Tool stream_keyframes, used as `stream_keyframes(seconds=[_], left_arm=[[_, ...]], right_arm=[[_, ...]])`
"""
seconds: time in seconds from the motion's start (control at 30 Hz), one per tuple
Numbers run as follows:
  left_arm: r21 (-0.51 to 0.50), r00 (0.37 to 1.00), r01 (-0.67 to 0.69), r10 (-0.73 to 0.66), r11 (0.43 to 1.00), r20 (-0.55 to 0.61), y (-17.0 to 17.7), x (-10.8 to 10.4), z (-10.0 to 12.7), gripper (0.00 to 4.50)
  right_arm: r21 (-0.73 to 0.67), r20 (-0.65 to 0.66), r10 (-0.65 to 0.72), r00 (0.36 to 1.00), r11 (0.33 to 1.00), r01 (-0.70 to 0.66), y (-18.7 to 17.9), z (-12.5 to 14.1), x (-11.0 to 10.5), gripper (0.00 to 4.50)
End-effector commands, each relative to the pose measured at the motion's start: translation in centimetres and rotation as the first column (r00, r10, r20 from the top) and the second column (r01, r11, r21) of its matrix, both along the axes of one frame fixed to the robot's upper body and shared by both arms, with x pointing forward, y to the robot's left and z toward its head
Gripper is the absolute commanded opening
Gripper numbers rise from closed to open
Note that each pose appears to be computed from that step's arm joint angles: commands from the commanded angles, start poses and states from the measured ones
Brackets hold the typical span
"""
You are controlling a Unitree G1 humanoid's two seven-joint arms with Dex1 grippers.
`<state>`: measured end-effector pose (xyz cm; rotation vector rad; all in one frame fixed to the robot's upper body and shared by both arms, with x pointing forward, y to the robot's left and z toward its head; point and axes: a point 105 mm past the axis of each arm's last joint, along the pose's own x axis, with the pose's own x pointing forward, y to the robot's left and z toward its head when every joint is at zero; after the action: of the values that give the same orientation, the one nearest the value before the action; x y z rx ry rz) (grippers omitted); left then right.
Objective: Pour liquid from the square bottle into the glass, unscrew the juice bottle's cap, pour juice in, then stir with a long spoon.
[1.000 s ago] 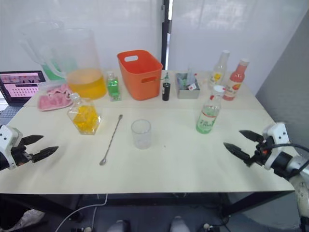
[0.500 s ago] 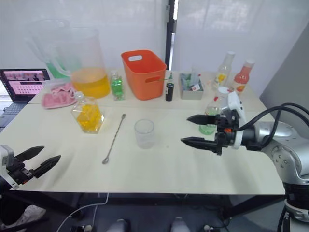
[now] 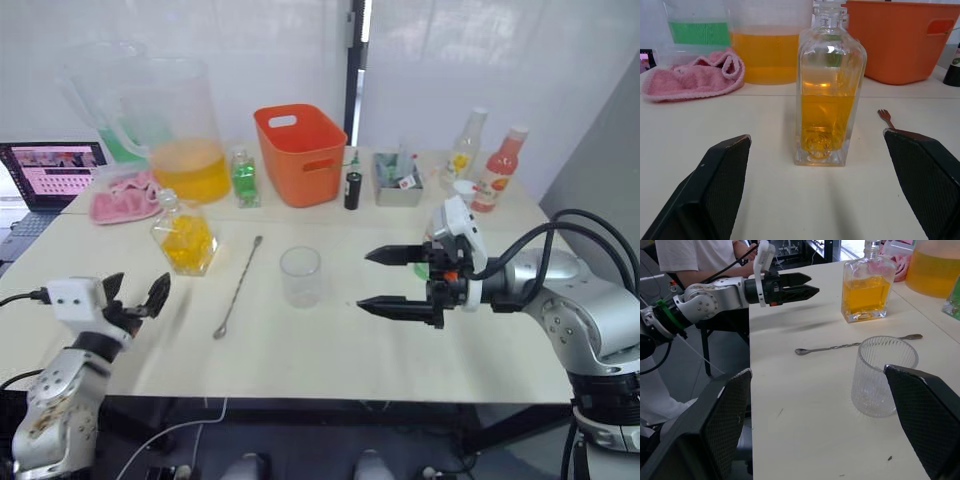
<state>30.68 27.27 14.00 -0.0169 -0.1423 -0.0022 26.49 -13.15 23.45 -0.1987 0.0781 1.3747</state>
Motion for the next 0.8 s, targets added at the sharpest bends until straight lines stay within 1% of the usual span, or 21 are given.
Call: stream_keyframes(seconds=[0.03, 0.13, 0.2, 0.27, 0.33, 0.47, 0.67, 0.8], left_arm=[[0.034, 0.999, -0.001, 0.0, 0.999, 0.037, -1.2, 1.9, 0.5, 4.5], [0.036, 0.999, 0.011, -0.012, 0.999, 0.043, -1.7, 2.7, 0.3, 4.5], [0.04, 0.999, 0.005, -0.007, 0.999, 0.046, -2.1, 4.3, 0.4, 4.5], [0.043, 0.999, 0.001, -0.003, 0.999, 0.05, -2.4, 5.3, 0.5, 4.5], [0.044, 0.999, 0.0, -0.002, 0.999, 0.054, -2.4, 5.5, 0.5, 4.5], [0.043, 0.998, -0.005, 0.002, 0.999, 0.068, -1.7, 6.9, 1.6, 4.5], [0.041, 0.997, 0.02, -0.023, 0.999, 0.08, -2.2, 8.4, 2.6, 4.5], [0.052, 0.997, 0.035, -0.038, 0.998, 0.061, -2.5, 9.6, 2.9, 4.5]], right_arm=[[0.004, 0.053, -0.003, 0.999, 1.0, 0.003, 0.1, 0.9, -0.4, 4.47], [0.006, 0.054, -0.006, 0.999, 1.0, 0.005, 0.1, 1.0, -0.5, 4.47], [0.004, 0.066, -0.016, 0.998, 1.0, 0.015, -0.1, 1.0, -0.7, 4.47], [0.003, 0.072, -0.026, 0.997, 1.0, 0.026, -0.3, 0.9, -0.9, 4.47], [0.003, 0.073, -0.029, 0.997, 1.0, 0.029, -0.3, 0.8, -1.0, 4.47], [0.006, 0.087, -0.054, 0.995, 0.999, 0.053, -0.6, 0.9, -1.0, 4.47], [0.012, 0.101, -0.08, 0.992, 0.997, 0.079, -0.5, 1.0, -0.8, 4.47], [0.015, 0.086, -0.075, 0.993, 0.997, 0.074, -0.2, 0.9, -0.9, 4.47]])
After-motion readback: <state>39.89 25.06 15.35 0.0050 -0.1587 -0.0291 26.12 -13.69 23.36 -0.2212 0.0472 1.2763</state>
